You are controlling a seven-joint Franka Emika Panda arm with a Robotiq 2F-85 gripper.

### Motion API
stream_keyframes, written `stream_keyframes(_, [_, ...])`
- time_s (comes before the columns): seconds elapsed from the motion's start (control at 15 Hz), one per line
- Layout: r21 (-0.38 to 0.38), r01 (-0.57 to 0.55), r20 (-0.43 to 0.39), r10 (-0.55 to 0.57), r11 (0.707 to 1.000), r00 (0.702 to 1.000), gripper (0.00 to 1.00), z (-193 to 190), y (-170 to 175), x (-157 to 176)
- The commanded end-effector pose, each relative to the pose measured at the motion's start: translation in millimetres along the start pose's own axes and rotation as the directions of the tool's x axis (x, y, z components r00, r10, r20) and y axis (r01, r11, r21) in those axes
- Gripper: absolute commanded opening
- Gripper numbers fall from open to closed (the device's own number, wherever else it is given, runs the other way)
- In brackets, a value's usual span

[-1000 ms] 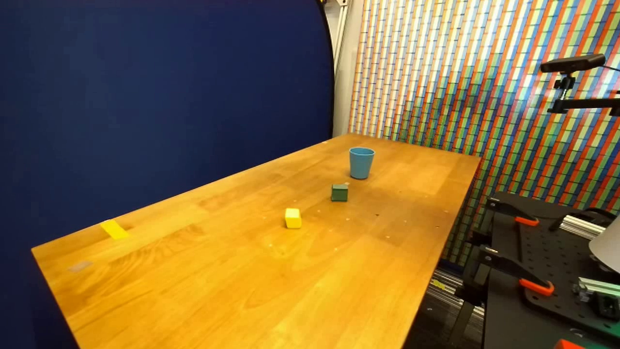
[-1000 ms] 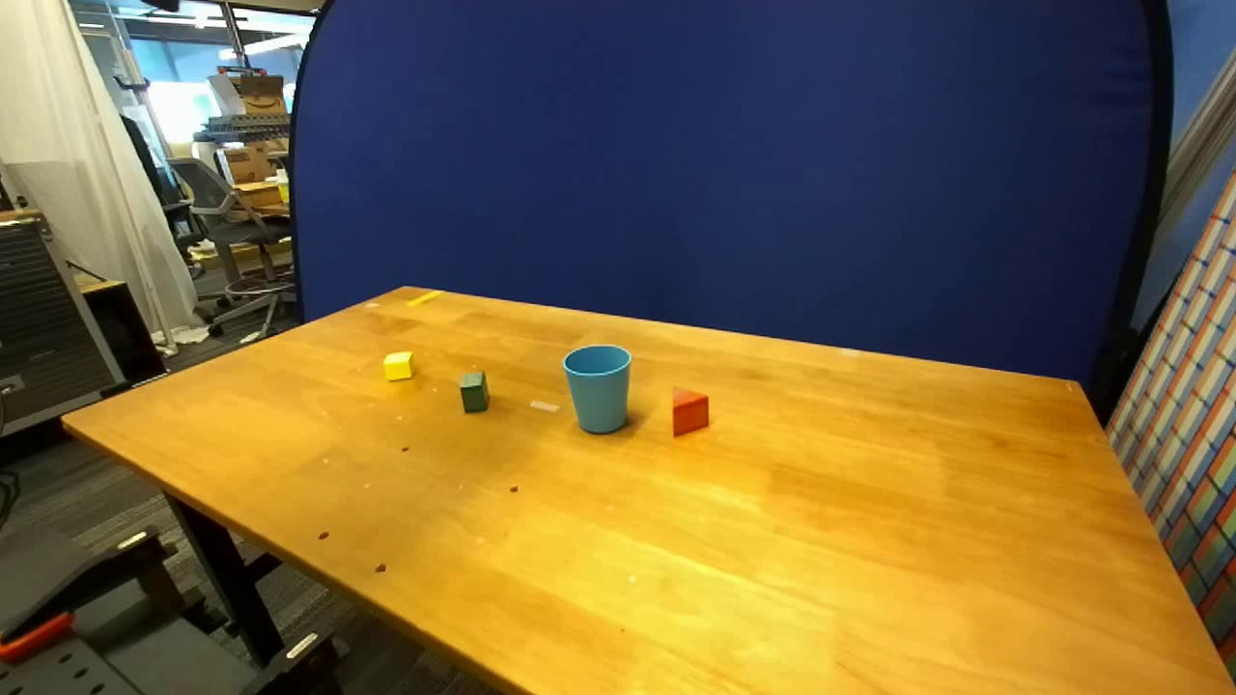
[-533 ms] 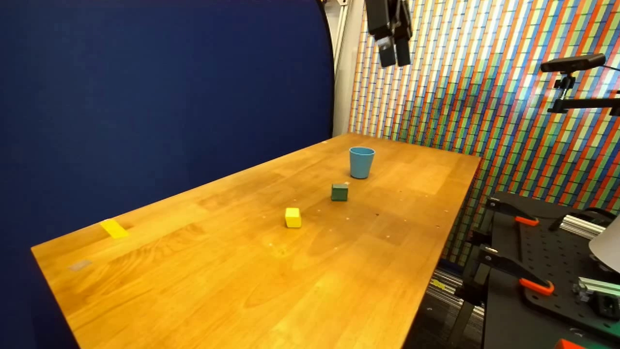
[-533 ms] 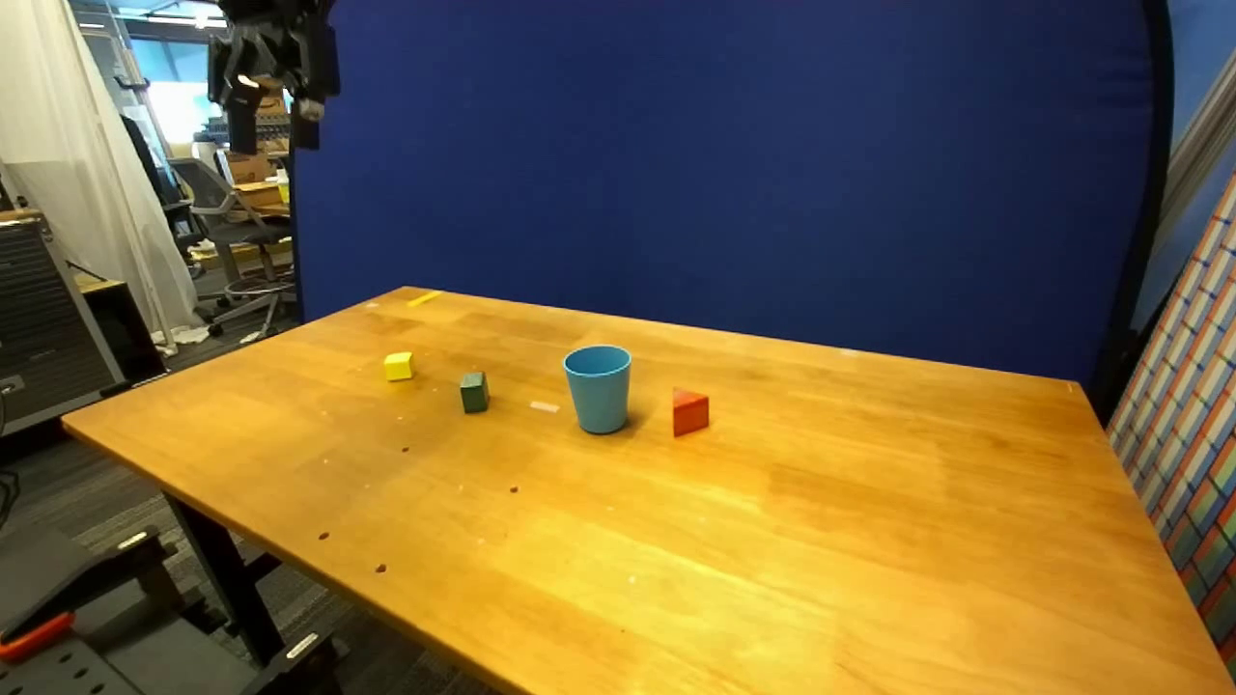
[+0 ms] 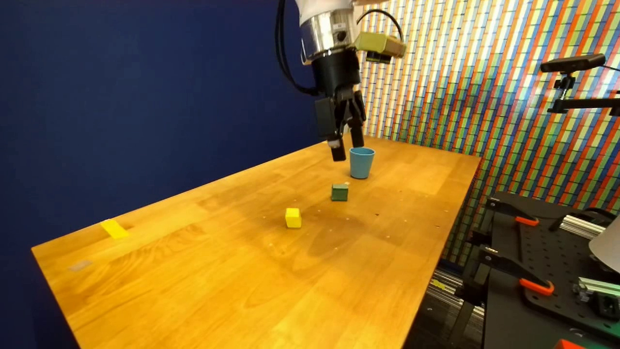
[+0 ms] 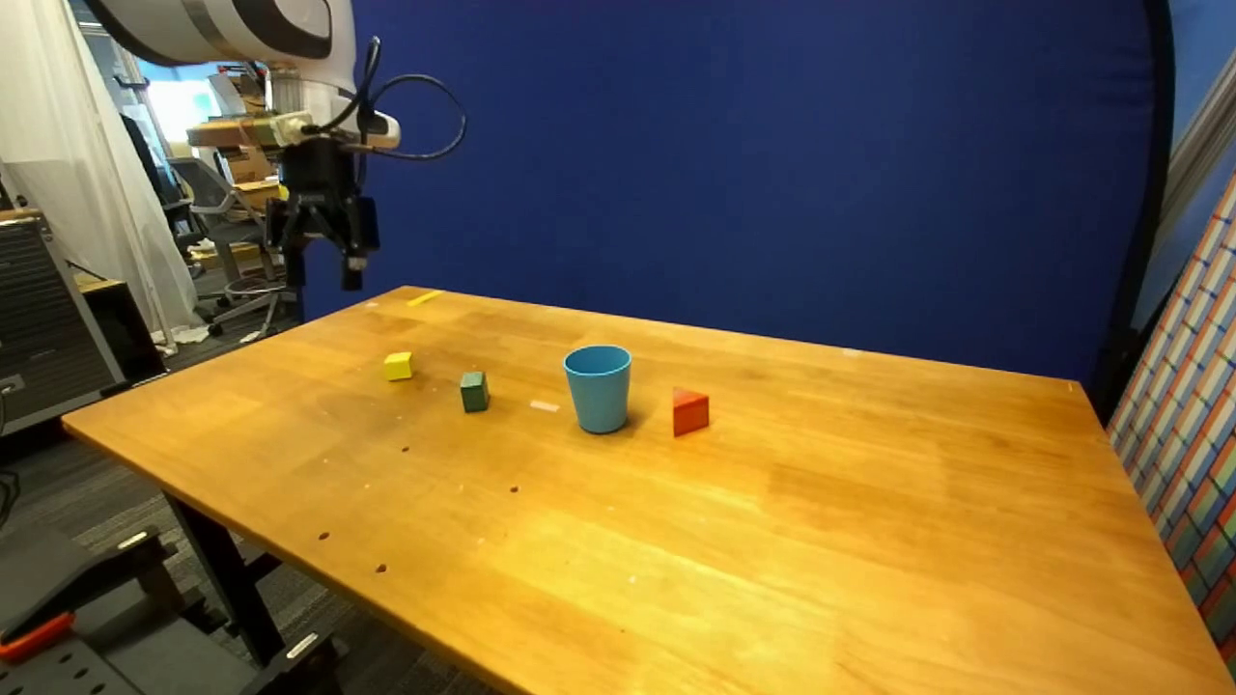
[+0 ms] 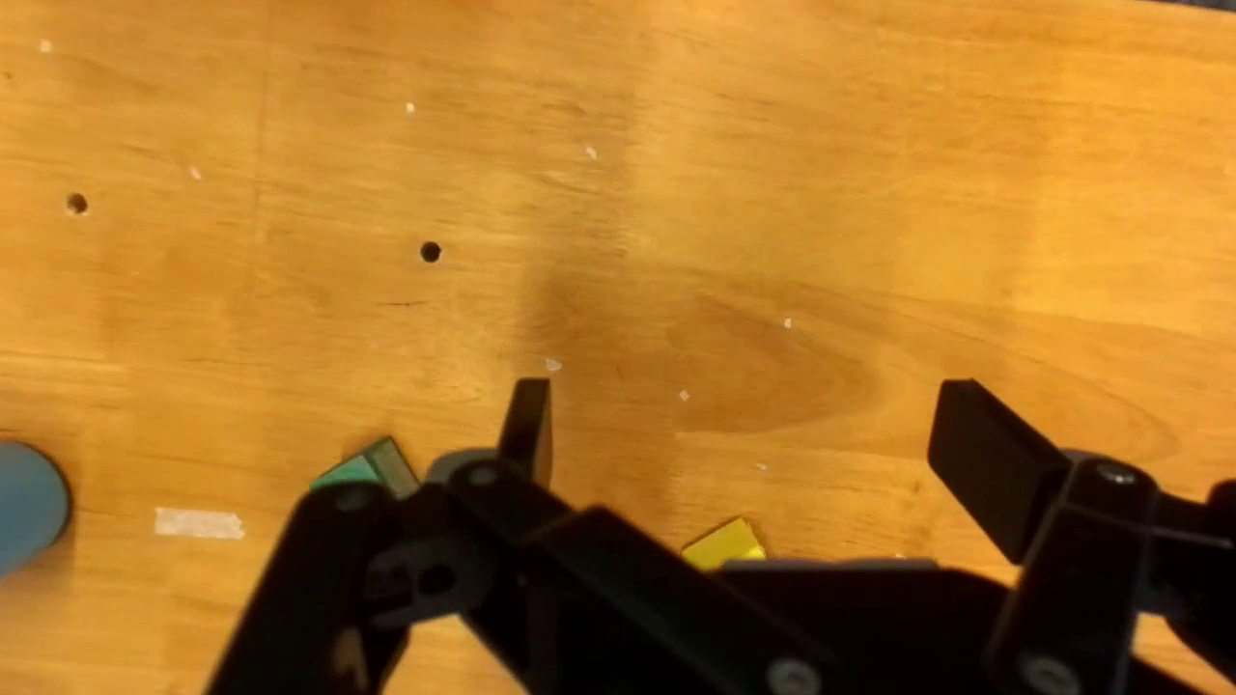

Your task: Put the yellow block in the blue cup

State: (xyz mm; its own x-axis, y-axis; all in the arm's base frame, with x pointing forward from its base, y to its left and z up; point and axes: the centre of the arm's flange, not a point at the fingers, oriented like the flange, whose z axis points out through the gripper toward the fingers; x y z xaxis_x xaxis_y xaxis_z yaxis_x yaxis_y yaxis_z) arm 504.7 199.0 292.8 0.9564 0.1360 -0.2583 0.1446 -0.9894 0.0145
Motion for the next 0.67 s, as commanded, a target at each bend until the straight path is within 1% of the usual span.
stream_keyframes(0.0, [-0.022, 0.000, -0.026, -0.001, 1.000, 1.000, 1.00, 29.3, -11.7, 34.4])
stream_keyframes(0.27, [-0.049, 0.040, -0.022, -0.041, 0.998, 0.999, 1.00, 60.8, -21.9, 60.8])
stream_keyframes(0.6, [-0.047, 0.067, -0.007, -0.068, 0.997, 0.998, 1.00, 91.6, -30.8, 90.4])
